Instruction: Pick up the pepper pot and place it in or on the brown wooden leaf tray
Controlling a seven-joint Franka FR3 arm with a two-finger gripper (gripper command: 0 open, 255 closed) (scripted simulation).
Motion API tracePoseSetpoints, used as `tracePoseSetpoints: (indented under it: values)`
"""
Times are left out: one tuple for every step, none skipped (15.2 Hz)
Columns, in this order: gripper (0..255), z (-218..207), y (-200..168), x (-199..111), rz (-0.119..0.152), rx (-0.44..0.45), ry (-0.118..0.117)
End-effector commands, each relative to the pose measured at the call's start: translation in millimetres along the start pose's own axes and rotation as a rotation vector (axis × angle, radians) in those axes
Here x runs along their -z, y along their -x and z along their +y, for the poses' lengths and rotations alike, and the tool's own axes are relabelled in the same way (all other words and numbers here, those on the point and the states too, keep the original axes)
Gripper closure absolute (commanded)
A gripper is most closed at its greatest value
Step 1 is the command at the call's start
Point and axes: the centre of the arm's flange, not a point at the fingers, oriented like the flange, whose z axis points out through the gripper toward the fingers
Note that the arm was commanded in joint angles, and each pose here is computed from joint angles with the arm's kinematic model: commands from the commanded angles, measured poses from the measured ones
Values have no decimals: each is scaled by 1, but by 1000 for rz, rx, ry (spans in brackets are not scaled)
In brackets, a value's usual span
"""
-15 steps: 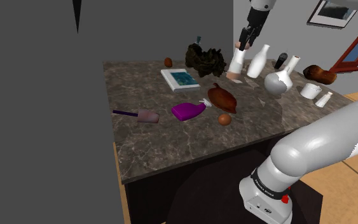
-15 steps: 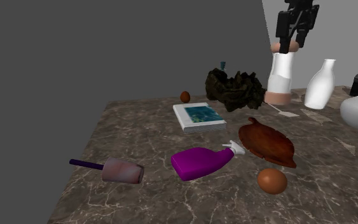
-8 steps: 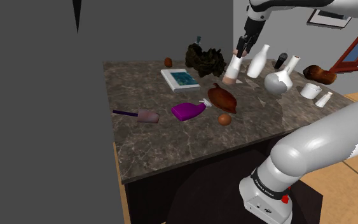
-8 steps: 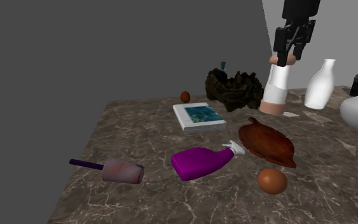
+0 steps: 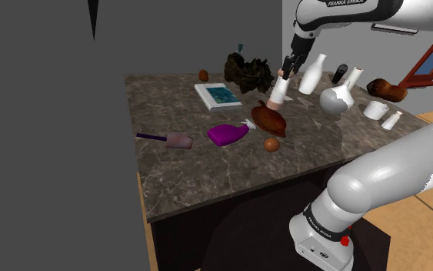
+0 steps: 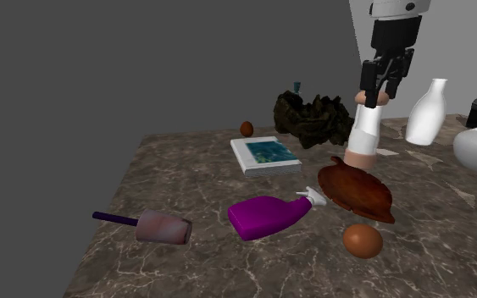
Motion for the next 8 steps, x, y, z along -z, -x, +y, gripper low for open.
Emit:
tracePoseSetpoints:
  values:
    - [255, -1, 1, -10, 1, 0, 0]
    - [255, -2, 1, -15, 1, 0, 0]
    - [255, -3, 1, -21, 1, 0, 0]
    - [255, -4, 1, -26, 1, 0, 0]
    - [255, -5, 1, -31, 1, 0, 0]
    - [255, -6, 2, -36, 1, 0, 0]
    - [255, -7, 2, -41, 1, 0, 0]
    - [255, -8, 2, -47, 1, 0, 0]
